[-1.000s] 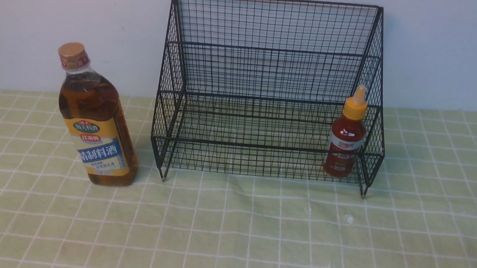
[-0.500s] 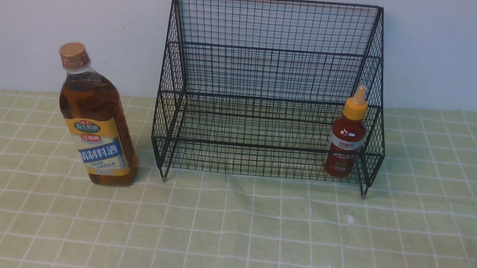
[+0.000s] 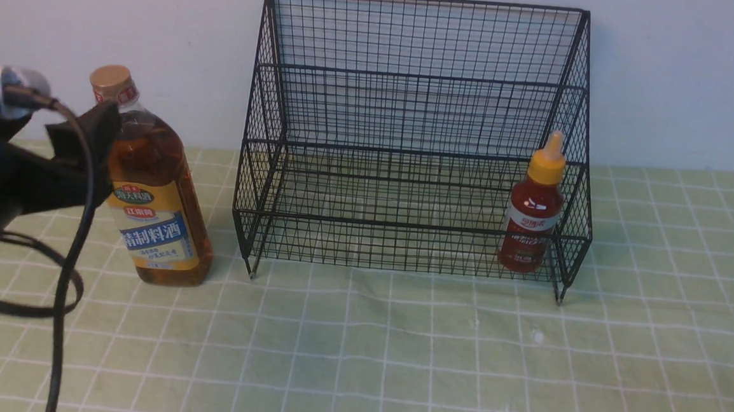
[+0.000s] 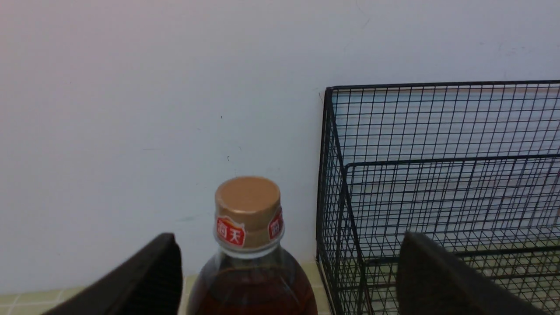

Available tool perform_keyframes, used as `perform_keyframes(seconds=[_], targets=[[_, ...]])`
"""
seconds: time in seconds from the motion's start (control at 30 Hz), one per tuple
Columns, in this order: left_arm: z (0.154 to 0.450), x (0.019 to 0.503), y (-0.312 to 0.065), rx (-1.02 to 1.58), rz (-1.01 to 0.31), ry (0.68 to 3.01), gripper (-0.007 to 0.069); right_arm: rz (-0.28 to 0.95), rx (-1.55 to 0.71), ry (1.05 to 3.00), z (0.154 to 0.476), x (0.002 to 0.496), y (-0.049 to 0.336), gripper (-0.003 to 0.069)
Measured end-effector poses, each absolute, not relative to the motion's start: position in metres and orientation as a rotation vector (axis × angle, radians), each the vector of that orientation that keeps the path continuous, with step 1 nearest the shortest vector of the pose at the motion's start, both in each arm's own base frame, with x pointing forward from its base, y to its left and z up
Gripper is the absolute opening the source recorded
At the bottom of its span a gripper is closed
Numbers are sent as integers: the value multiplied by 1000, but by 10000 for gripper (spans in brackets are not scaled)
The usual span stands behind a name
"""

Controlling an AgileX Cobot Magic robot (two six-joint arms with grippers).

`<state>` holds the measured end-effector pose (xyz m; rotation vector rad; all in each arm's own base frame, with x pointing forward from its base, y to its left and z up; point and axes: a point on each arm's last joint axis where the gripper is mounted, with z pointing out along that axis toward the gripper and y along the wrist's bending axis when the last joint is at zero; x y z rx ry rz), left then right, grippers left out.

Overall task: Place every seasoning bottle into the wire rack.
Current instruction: Use the left arm to grab the condiment bottle closest to it

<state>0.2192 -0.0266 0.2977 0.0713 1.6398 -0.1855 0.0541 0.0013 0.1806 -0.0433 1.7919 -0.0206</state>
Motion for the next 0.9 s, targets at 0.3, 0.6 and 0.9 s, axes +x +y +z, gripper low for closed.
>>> perform_keyframes(seconds=[0.3,0.6,0.9], targets=[[289,287,-33,77,-188,1709,624,-21,-44,1792,181,54,1,-15],[265,321,-36,56,-200,1767,440,-21,-44,1791,181,54,1,-15],[278,317,-33,41,-175,1815,300,-21,-44,1791,181,54,1,-15]])
